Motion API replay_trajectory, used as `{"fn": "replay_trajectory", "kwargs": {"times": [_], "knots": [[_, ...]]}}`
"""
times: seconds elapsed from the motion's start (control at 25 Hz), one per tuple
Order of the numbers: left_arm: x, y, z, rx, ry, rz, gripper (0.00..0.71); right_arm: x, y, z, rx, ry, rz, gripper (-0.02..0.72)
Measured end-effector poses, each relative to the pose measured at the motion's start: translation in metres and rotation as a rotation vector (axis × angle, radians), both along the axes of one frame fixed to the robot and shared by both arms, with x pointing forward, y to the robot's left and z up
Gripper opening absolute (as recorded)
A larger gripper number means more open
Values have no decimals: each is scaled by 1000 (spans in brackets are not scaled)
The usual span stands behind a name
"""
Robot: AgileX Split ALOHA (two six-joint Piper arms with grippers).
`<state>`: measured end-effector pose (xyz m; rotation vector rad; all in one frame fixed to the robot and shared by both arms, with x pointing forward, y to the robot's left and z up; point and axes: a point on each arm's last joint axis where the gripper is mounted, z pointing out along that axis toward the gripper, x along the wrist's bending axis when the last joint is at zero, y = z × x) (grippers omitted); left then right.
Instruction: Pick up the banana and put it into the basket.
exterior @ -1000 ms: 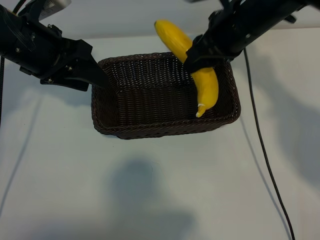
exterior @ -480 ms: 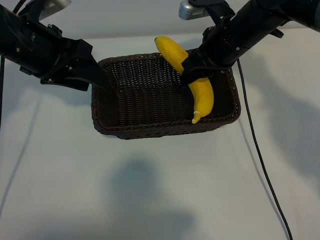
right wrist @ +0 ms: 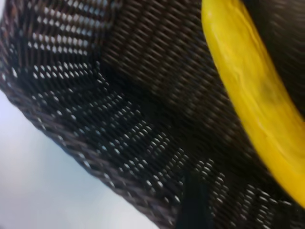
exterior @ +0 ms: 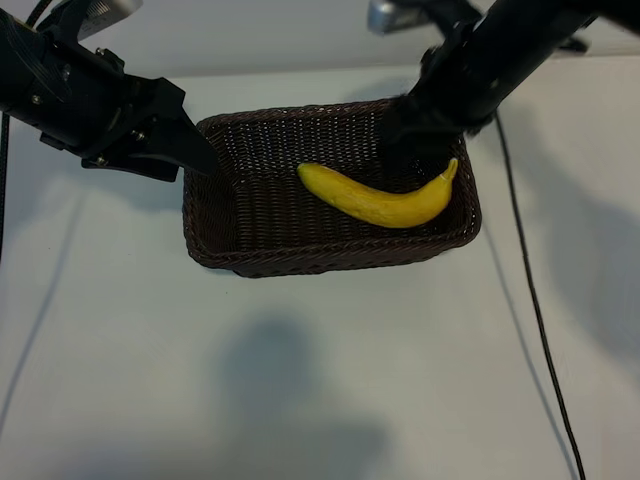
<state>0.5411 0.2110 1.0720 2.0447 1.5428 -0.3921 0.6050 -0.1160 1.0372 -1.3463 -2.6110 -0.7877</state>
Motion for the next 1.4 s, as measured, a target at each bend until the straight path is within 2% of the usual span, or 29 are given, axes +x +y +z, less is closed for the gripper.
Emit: {"fn": "replay_trajectory", "kwargs": {"times": [0.16, 0.32, 0.44, 0.6, 0.8, 0.88, 0.96, 1.16, 1.4], "knots": [[0, -1, 1, -16, 3, 3, 539, -14, -16, 36, -12, -47, -7, 539], [0, -1, 1, -18, 4, 3, 539, -26, -23, 53, -42, -67, 10, 538], [-1, -1, 1, -20, 9, -1, 539, -32, -26, 56, -60, -70, 15, 538], [-2, -2, 1, -20, 23, -11, 539, -38, -34, 53, -113, -67, 22, 538], [-2, -2, 1, -21, 23, -10, 539, -47, -62, 49, -123, -62, -24, 538], [-2, -2, 1, -21, 22, -11, 539, -53, -78, 46, -111, -58, -60, 538], [-2, -2, 1, -21, 20, -13, 539, -57, -89, 46, -74, -73, -95, 538], [-2, -2, 1, -21, 18, -11, 539, -66, -89, 59, 4, -118, -90, 538], [-2, -2, 1, -21, 18, -11, 539, -66, -88, 60, 17, -118, -90, 538]]}}
